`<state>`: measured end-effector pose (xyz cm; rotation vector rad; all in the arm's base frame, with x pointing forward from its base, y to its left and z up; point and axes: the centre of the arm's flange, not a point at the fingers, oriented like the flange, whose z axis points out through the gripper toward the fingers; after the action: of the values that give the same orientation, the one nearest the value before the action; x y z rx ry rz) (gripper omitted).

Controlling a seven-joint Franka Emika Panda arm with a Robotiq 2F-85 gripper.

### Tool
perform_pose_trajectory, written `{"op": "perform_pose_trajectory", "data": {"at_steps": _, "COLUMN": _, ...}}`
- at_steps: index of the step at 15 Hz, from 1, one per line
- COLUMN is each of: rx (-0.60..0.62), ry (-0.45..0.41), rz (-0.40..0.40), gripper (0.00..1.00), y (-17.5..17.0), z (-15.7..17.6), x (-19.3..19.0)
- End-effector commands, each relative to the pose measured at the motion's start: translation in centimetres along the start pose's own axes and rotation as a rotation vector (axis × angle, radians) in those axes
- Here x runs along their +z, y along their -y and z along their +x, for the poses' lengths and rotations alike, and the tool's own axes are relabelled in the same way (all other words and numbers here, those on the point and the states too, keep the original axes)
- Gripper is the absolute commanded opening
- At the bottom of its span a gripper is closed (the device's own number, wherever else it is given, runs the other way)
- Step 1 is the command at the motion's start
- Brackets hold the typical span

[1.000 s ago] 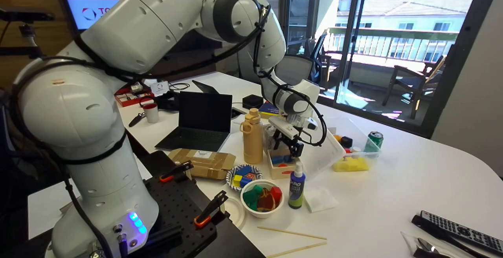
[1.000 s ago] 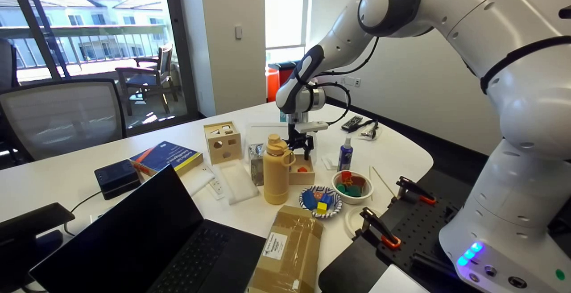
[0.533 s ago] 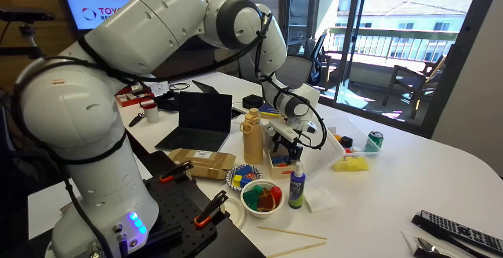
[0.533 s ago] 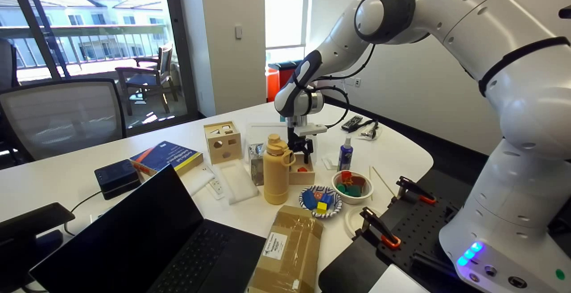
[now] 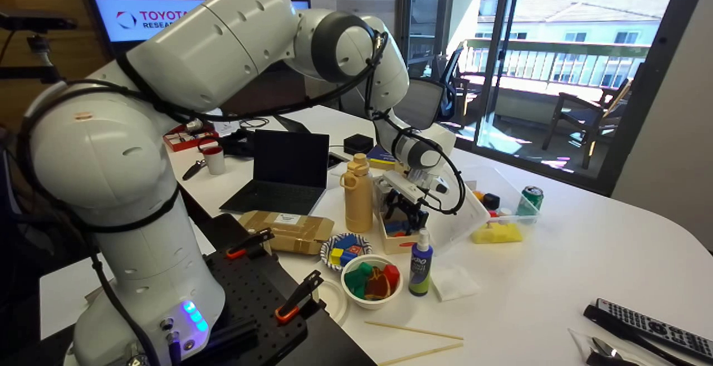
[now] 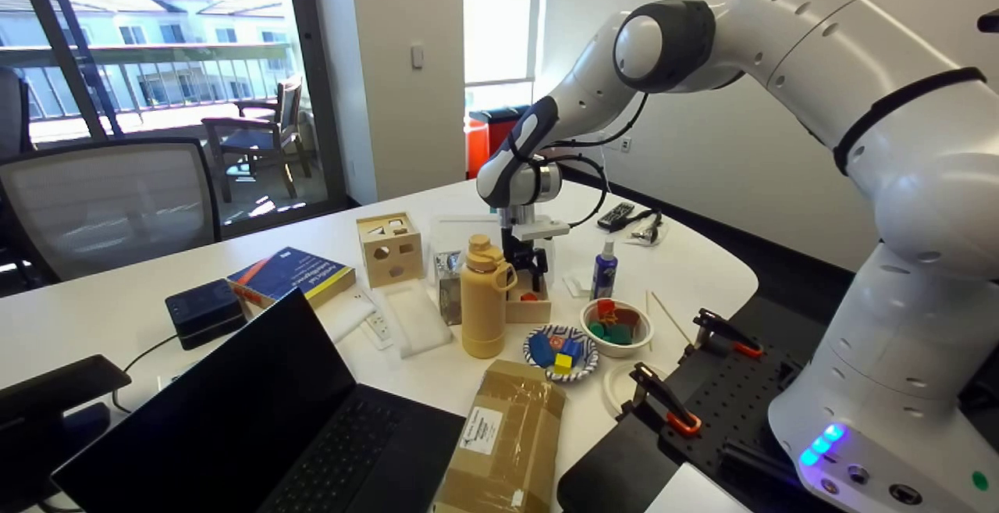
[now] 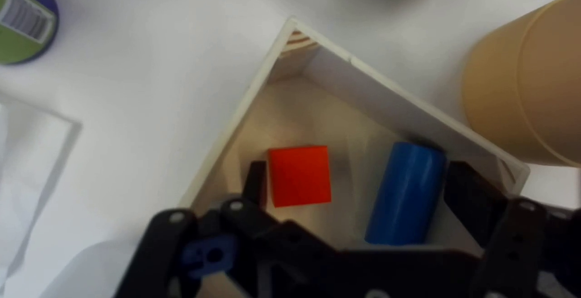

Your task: Move the orange cube to the plate in front of the wooden object

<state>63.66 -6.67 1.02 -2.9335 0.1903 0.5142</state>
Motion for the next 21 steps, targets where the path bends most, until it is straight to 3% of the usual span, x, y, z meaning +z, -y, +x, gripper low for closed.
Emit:
{"op": "perform_pose_trajectory", "data": {"at_steps": 1, "rx": 0.035, "ry": 0.052, "rz": -0.021, "gripper": 1.00, "y": 0.3, "z": 1.2, "x": 0.1}}
{"op": "perform_pose_trajectory", "data": {"at_steps": 5, "rx": 0.066, "ry": 0.078, "rz": -0.049, "gripper": 1.00, "y": 0.3, "z": 1.4, "x": 0.0}}
{"op": "perform_pose_trajectory", "data": {"at_steps": 7, "rx": 0.072, "ry": 0.090, "rz": -0.057, "gripper": 0.72, "y": 0.4, "z": 1.6, "x": 0.2}}
{"op": "perform_pose_trajectory", "data": {"at_steps": 15, "rx": 0.072, "ry": 0.108, "rz": -0.058, "gripper": 0.11, "y": 0.2, "z": 2.0, "x": 1.3}}
{"op": "perform_pose_trajectory", "data": {"at_steps": 18, "rx": 0.078, "ry": 0.101, "rz": -0.056, "gripper": 0.08, "y": 0.3, "z": 1.6, "x": 0.3}}
{"op": "perform_pose_trajectory", "data": {"at_steps": 21, "rx": 0.073, "ry": 0.077, "rz": -0.038, "gripper": 0.08, "y": 0.8, "z": 0.4, "x": -2.9}}
